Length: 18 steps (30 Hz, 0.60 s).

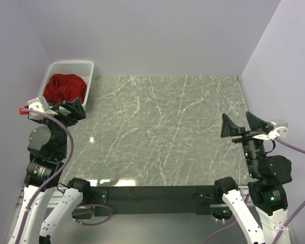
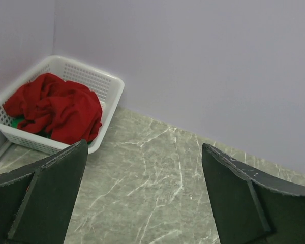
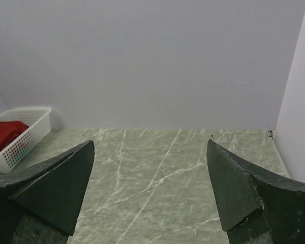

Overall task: Fold and stack the t-shirts
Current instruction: Grab the tshirt from the pile

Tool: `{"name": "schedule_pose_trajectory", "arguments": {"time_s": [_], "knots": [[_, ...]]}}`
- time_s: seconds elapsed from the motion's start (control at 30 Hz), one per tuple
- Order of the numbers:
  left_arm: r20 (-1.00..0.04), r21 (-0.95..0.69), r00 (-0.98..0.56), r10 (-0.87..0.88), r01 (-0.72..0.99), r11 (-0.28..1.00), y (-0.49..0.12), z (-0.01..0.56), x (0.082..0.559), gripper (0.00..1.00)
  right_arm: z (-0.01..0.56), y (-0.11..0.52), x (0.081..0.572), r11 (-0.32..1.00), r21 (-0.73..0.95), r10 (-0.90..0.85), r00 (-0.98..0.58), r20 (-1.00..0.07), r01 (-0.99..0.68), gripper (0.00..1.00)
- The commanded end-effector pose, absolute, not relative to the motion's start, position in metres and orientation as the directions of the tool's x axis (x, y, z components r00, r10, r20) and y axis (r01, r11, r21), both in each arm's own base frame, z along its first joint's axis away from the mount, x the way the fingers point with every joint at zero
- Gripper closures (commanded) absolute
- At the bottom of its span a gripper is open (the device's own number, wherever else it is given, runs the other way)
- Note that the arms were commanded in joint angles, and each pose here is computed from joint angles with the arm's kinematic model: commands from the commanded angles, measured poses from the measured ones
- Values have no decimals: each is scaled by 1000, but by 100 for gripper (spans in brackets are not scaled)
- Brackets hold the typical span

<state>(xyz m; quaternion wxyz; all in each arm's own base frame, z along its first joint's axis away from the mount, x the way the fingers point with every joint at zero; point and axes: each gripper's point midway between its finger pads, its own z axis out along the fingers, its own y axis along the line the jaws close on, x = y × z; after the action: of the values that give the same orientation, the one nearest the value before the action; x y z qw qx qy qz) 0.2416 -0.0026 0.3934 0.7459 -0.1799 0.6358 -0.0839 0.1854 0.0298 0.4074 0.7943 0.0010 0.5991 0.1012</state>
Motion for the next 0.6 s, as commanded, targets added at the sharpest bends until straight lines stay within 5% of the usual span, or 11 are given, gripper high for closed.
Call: {"name": "schedule_pose_trajectory", "arguments": {"time_s": [0.0,0.57], "knots": [[-910,-398,164,-380,-90,913,-11,393,260,1,398,37,193,974,134,175,232,-957,-184,3],[-855,-389,-183,-485,-394,833,7,298,412,1,332,72,227,945,209,192,-92,-977,-253,2]]}}
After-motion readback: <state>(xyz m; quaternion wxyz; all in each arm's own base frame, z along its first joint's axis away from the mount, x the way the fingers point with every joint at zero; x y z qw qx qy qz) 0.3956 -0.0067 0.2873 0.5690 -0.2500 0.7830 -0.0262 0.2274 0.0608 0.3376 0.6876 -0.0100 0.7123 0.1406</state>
